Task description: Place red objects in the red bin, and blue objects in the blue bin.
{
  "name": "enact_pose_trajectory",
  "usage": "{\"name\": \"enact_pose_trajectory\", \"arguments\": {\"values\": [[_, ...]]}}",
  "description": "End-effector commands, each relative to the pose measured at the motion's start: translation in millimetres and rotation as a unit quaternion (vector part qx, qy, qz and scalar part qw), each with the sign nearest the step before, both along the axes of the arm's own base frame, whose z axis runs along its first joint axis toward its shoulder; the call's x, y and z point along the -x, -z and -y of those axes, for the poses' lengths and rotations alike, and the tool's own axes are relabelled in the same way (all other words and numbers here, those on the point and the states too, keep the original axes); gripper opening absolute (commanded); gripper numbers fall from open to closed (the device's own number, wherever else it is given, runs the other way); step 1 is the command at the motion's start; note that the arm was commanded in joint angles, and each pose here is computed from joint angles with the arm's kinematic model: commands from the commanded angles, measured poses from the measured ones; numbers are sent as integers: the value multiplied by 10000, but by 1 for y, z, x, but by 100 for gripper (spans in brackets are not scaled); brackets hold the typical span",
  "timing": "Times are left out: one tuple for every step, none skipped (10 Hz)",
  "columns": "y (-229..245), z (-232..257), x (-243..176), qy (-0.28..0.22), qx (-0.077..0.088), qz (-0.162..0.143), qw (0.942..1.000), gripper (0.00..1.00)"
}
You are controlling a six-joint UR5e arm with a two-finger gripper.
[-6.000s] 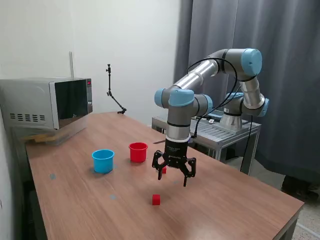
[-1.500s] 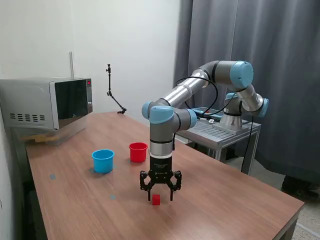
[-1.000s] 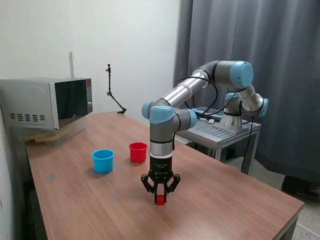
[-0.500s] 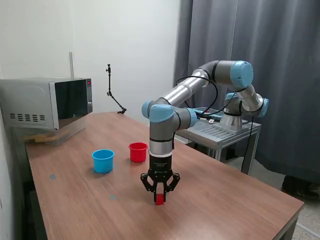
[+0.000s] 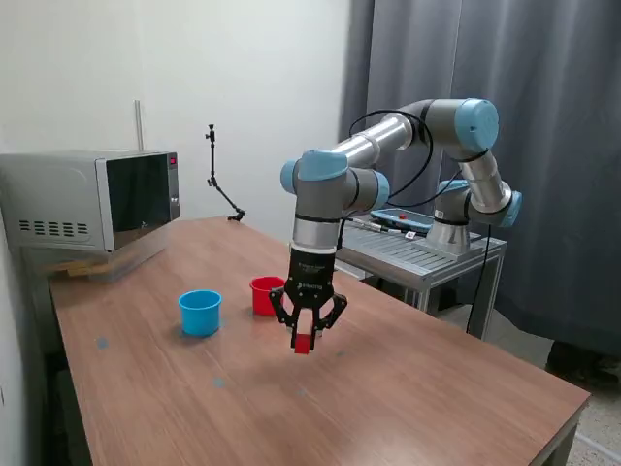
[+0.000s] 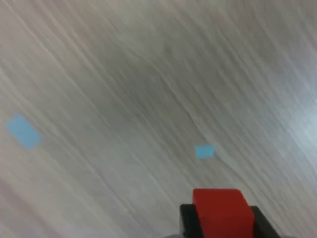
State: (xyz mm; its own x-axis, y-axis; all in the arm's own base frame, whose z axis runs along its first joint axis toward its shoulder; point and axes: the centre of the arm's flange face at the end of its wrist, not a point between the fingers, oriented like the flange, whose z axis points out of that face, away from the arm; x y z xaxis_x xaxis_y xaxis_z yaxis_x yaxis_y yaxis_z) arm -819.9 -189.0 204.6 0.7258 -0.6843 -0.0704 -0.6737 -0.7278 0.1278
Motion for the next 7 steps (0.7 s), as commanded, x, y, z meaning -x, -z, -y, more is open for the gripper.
{"name": "enact_pose_trajectory", "arguments": {"values": [[-36,-32,-20,342,-324,-35,9989,0],[-37,-46,-29,624,-333,43,9975,0],[-33,-65,-37,857,-445,144,9952,0],[-31,-90,-45,1215,-487,242,9911,0],[-32,-107,-51,1419,-477,292,9883,0],[-31,-125,-57,1627,-468,356,9849,0],[-22,-141,-61,1804,-470,450,9814,0]]}}
